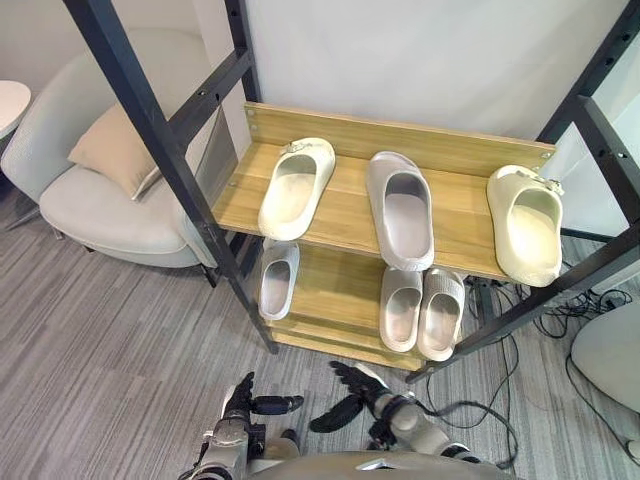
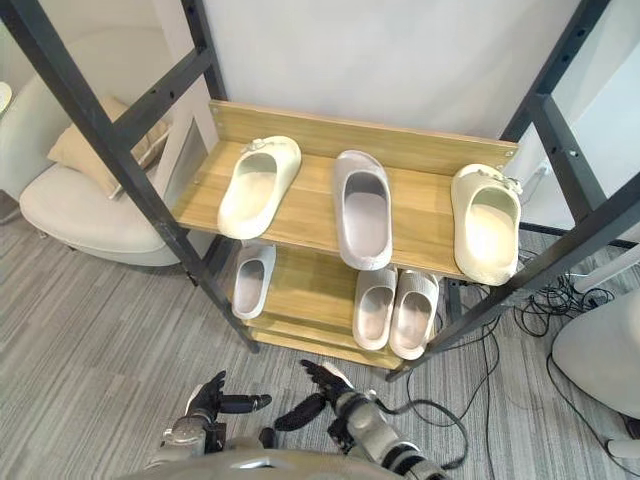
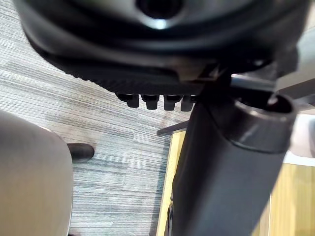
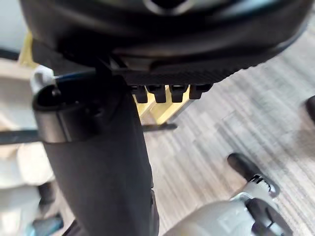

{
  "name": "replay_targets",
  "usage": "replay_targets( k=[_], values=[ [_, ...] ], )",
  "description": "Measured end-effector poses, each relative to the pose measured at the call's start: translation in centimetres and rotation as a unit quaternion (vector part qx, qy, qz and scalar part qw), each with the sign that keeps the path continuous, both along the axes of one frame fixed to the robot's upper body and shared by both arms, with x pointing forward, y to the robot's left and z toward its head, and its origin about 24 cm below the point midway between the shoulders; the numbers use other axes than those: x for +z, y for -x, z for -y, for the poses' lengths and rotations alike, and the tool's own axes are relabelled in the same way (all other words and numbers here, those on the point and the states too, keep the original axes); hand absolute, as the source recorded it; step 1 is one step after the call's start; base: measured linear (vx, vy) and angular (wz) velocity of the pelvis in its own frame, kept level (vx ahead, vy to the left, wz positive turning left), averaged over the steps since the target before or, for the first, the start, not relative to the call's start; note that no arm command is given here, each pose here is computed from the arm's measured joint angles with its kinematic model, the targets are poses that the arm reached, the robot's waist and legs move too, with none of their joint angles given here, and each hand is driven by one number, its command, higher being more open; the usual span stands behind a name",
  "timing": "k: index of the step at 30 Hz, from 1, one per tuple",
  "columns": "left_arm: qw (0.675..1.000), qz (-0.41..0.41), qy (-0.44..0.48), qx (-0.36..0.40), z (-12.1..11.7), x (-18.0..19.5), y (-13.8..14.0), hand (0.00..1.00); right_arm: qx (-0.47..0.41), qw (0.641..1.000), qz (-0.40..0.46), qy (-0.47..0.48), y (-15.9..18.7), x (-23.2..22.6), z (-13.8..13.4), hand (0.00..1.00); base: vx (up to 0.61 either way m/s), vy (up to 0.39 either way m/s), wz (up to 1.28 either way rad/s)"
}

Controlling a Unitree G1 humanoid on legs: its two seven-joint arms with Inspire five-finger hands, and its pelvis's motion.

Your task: Organize the slippers on the shoe rack

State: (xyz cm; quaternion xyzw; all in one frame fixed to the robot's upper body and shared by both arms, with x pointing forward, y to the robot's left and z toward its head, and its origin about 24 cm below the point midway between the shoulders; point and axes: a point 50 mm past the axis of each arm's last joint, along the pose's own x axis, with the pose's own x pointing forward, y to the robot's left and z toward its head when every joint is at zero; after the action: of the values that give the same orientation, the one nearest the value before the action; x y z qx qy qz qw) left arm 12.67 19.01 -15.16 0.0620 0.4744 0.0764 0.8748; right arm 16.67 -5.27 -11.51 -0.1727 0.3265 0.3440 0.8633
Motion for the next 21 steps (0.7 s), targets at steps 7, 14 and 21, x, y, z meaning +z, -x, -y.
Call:
replay_targets(
  k=[7, 14, 21],
  values=[
    [1.000, 0.014, -0.022, -0.001, -0.7, 0.4, -0.8, 1.00, 0.159, 0.978, 0.110, -0.075, -1.5, 5.4, -4.5, 1.00, -0.01, -0.003, 0.09],
    [0.999, 0.015, -0.034, -0.008, -0.6, 0.4, -1.0, 1.00, 0.169, 0.918, 0.214, -0.288, -2.2, 15.3, -5.6, 1.00, 0.00, 0.003, 0.02],
    [0.999, 0.011, -0.044, -0.007, -0.9, 0.3, -0.5, 1.00, 0.125, 0.835, 0.317, -0.432, -2.7, 23.1, -4.4, 1.00, -0.03, 0.006, -0.12]
  ],
)
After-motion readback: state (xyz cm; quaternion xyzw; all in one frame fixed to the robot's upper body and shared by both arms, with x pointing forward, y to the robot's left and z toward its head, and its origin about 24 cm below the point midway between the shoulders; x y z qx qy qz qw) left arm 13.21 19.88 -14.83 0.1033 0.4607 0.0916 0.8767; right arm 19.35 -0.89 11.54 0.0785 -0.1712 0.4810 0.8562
